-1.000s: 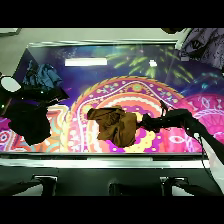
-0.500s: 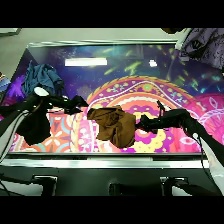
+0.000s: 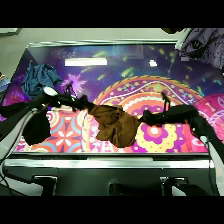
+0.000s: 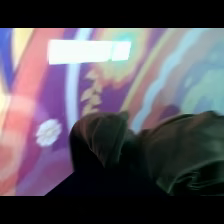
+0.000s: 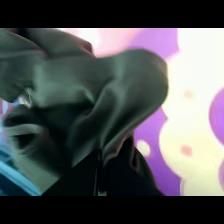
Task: Fold the clothes and pants, and hang the long-sleeved shirts on hangers.
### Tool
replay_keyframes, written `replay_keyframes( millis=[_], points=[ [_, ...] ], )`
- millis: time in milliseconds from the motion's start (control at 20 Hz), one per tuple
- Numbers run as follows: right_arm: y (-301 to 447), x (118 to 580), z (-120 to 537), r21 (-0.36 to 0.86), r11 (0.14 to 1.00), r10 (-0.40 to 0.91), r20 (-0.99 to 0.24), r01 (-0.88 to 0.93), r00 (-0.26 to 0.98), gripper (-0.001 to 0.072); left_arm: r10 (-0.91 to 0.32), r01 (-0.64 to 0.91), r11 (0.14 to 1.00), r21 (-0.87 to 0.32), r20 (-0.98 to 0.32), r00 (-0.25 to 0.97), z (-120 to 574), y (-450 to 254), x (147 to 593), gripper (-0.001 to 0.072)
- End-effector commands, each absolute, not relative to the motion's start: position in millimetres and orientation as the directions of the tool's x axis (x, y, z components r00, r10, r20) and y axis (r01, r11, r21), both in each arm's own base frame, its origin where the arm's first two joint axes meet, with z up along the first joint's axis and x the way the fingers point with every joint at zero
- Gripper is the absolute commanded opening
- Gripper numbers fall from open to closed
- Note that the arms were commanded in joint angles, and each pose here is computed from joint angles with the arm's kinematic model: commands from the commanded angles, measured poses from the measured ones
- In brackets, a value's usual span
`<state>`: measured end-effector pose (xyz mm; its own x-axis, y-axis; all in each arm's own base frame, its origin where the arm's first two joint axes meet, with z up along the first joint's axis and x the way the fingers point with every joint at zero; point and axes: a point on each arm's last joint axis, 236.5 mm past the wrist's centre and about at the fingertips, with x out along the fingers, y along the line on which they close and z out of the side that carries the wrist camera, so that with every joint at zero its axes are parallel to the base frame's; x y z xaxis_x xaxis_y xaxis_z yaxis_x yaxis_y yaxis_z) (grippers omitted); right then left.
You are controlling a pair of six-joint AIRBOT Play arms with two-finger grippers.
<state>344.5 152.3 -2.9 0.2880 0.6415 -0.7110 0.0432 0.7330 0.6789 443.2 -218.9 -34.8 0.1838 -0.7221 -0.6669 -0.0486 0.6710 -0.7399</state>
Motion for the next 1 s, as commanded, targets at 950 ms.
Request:
replay_keyframes(
  millis=[950],
  points=[
    [23.1,305.3,387.9,0.290,0.957,0.097,-0.261,-0.017,0.961,0.0029,-0.212,0.133,0.969,-0.208,-0.420,0.883,365.8,-51.7,374.4,0.0012]
  ],
)
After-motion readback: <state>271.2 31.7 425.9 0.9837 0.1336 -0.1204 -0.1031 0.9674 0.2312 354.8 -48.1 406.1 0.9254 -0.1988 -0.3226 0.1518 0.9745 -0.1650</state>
